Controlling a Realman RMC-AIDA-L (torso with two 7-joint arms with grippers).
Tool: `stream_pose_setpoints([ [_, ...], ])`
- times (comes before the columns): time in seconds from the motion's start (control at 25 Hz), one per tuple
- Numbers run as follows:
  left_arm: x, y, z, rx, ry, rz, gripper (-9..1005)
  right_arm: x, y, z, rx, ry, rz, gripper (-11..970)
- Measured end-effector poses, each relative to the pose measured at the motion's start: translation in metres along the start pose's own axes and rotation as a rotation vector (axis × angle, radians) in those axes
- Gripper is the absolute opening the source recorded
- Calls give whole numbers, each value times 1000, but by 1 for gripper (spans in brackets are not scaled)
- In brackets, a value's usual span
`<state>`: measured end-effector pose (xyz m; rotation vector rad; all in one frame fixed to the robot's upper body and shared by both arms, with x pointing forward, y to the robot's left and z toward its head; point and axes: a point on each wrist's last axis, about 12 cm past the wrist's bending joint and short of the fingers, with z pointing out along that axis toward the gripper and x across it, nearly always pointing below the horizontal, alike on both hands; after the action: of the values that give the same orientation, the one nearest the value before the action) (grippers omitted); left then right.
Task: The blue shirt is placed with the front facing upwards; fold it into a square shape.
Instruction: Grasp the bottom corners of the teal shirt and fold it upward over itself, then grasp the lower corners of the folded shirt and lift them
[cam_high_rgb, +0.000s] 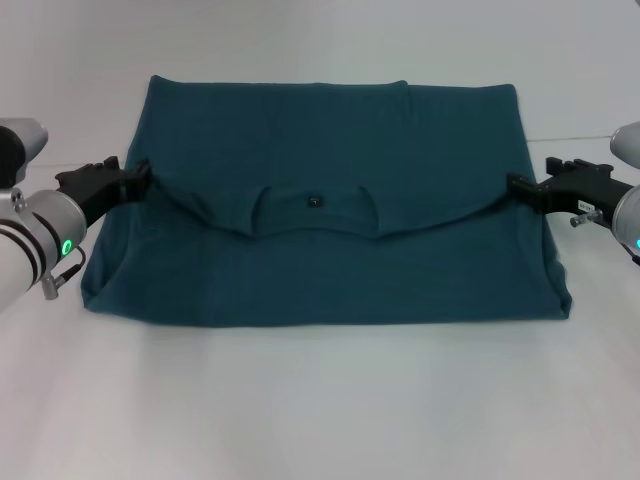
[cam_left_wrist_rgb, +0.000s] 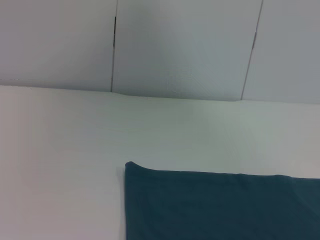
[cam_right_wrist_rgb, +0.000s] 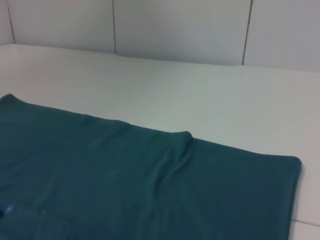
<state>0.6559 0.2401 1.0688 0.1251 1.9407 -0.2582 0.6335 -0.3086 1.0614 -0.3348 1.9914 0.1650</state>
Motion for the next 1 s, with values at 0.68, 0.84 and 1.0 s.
stream_pose_setpoints([
  [0.68, -5, 9, -4, 4, -29, -34, 710, -7, -6, -2, 10, -31, 51, 789],
  [0.84, -10, 18, -10, 62, -40, -107, 882, -11, -10, -10, -39, -51, 38, 788],
  [1.0, -13, 28, -22, 154, -33, -171, 878, -11, -12, -23, -101, -69, 18, 788],
])
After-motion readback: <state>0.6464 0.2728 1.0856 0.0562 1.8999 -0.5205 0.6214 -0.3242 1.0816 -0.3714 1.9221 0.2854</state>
